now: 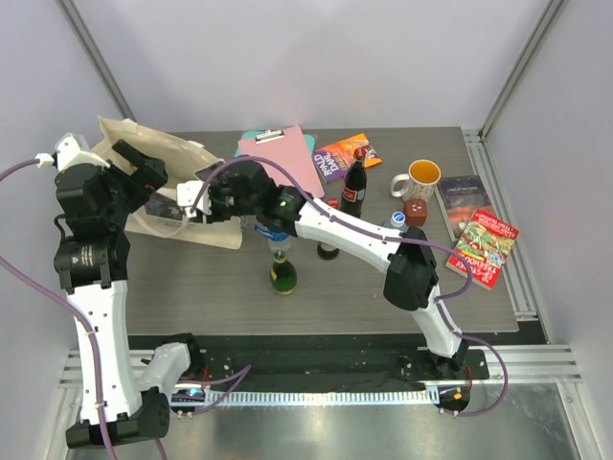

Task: Take the beverage out of the canvas bag
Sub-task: Take out the drink from the canvas bag.

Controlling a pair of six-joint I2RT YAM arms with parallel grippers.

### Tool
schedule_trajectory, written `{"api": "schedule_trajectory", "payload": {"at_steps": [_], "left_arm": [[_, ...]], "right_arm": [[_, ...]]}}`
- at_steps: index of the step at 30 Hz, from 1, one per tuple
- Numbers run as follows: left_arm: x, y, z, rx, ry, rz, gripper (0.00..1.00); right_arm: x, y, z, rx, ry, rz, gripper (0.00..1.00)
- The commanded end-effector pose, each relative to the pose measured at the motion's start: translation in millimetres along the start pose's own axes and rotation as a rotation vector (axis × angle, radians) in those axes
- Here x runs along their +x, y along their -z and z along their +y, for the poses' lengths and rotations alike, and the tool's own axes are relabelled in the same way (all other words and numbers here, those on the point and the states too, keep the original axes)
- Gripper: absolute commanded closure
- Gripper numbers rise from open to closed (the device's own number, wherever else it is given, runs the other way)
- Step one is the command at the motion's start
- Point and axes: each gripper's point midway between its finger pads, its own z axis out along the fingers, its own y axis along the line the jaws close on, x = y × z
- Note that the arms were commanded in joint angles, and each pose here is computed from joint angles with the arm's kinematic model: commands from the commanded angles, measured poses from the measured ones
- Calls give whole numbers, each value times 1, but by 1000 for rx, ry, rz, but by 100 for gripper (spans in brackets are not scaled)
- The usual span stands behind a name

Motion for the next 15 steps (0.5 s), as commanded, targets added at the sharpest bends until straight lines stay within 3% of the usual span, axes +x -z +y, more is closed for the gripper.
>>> {"api": "schedule_trajectory", "payload": {"at_steps": [1,3,6,15], "left_arm": [[-16,-1,-9,28,6,-45,0],[-16,-5,-10,29,12,-44,0],[-11,-15,-15,53,25,-15,0],[5,-45,-6,33,20,34,0]], "right_arm": [[-18,9,-16,39,46,-7,74],[-17,10,-12,25,43,0,88],[-24,14,-2,-8,35,-20,97],[-54,22,39,-85,1,-88,99]]}}
